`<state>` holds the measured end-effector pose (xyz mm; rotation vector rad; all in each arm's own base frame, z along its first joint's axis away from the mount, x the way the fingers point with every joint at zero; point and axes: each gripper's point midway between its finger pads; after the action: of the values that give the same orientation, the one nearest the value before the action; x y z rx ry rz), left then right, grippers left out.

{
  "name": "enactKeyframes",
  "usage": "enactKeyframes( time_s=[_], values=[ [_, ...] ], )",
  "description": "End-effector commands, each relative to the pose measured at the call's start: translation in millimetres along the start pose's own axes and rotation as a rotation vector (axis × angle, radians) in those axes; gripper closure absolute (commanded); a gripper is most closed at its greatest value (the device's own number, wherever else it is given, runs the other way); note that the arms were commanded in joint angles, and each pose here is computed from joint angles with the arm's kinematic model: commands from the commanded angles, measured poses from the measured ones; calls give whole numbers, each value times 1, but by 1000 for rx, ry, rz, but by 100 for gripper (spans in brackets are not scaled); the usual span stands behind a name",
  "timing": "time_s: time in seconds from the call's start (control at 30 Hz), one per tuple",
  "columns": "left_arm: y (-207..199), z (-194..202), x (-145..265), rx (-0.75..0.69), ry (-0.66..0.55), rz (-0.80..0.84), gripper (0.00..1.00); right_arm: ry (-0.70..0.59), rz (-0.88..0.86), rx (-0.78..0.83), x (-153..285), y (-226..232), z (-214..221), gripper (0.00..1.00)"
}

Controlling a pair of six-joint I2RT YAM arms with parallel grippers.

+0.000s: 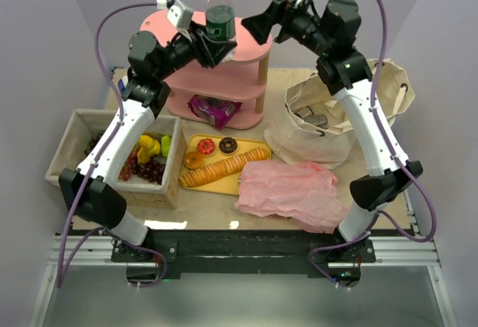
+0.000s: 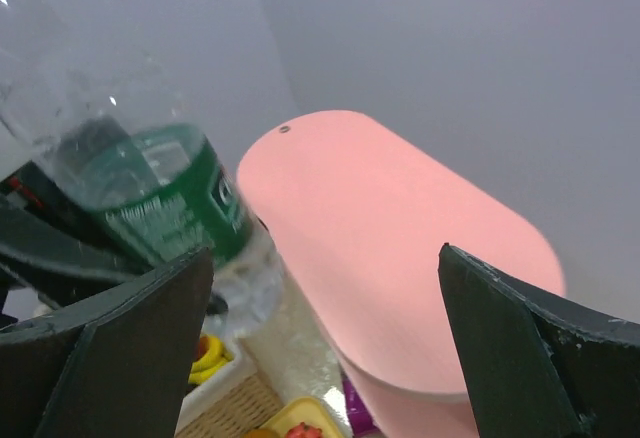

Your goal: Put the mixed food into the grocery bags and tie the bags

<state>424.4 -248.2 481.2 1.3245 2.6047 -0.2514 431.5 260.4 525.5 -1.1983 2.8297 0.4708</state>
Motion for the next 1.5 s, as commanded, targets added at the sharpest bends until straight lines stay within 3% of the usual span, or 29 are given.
enactKeyframes(
  time_s=[0.0,0.27,0.53,0.7,0.73,0.83,0.87,0.9,0.93,0.97,1.07,1.13,1.33,1.47],
  values=[
    [-33,13,12,110,25,69,81,-92,-166,39,4,56,-33,1],
    [-59,21,14,197,43,113,81,-87,-265,18,13,82,-22,1],
    [-84,43,12,185,93,154,80,1,-131,-27,1,48,19,2],
    [-97,55,10,175,124,179,79,74,-139,-74,3,47,47,4],
    [-101,57,9,178,128,187,79,87,-136,-83,3,45,52,6],
    [-104,57,7,178,128,193,78,98,-103,-96,7,41,57,26],
    [-104,56,7,177,126,192,75,97,-90,-95,9,40,56,40],
    [-103,56,7,171,125,191,71,86,-75,-84,14,39,51,45],
    [-101,57,8,169,129,177,65,64,-27,-52,16,31,44,56],
    [-101,54,9,162,125,172,50,75,7,-40,20,26,44,60],
    [-99,58,10,154,137,160,25,97,196,62,37,-2,28,68],
    [-97,63,12,154,153,153,15,64,280,135,54,-12,-2,72],
    [-85,91,22,162,214,71,10,-16,637,258,130,-53,-54,76],
    [-72,98,27,133,247,-8,9,96,848,262,171,-101,-23,78]
  ],
)
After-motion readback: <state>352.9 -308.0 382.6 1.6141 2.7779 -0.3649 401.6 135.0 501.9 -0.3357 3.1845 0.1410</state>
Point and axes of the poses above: each gripper's point midway between its finger pads, its own x axis back along the fingers, its own y axis along the line the jaws close on, z = x × y, and after that the axes turned 1 degree about -x, right-handed
